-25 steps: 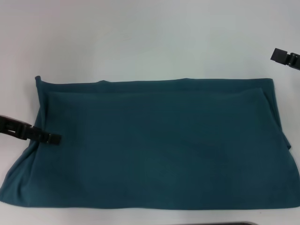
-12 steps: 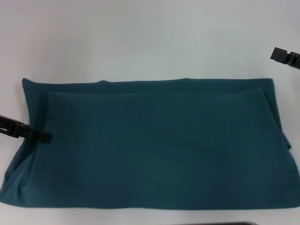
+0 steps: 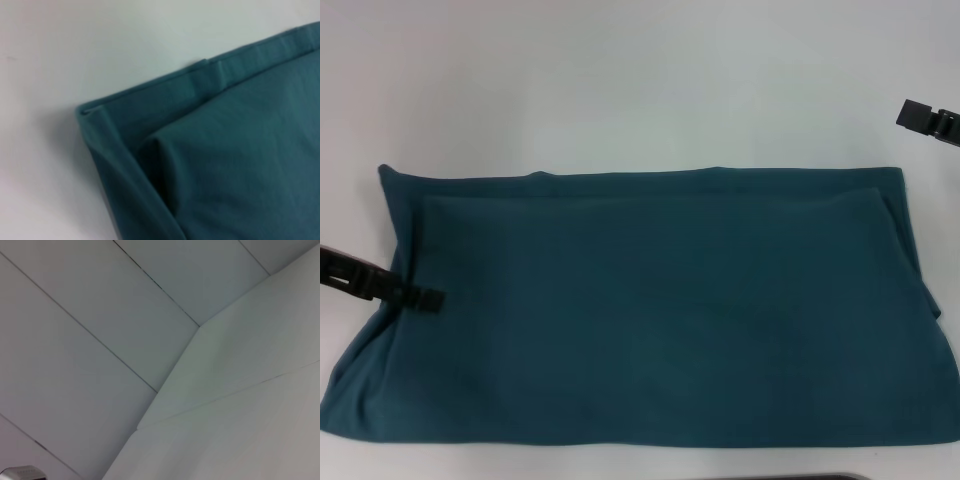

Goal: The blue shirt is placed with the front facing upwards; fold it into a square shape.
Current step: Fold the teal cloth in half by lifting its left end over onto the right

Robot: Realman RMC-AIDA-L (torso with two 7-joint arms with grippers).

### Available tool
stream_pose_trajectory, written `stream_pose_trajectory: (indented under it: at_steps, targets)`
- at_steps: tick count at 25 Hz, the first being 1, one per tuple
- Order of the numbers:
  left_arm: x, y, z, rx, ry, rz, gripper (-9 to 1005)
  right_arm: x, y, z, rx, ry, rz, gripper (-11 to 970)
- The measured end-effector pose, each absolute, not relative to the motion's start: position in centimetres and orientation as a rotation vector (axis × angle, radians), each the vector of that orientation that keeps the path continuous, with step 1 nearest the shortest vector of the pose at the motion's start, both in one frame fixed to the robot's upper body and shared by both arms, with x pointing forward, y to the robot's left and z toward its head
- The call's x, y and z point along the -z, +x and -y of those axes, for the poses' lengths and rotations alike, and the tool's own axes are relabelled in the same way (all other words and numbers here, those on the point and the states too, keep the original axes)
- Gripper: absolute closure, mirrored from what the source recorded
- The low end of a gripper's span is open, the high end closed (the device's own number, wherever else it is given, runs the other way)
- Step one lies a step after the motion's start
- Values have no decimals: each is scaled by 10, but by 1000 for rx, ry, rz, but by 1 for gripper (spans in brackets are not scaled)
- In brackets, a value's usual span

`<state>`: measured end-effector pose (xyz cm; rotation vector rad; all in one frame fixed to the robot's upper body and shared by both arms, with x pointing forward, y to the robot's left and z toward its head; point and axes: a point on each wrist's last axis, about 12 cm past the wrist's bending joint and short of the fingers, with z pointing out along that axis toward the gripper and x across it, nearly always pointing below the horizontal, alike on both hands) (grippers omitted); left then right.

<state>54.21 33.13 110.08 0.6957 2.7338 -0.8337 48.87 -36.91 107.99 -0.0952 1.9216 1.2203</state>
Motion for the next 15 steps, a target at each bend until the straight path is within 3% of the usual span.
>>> stream_pose_trajectory:
  at_steps: [15]
  targets:
    - [-1100,545,-312,881,754,-2704,155,-1081,489,371,-1214,-97,-1923,79]
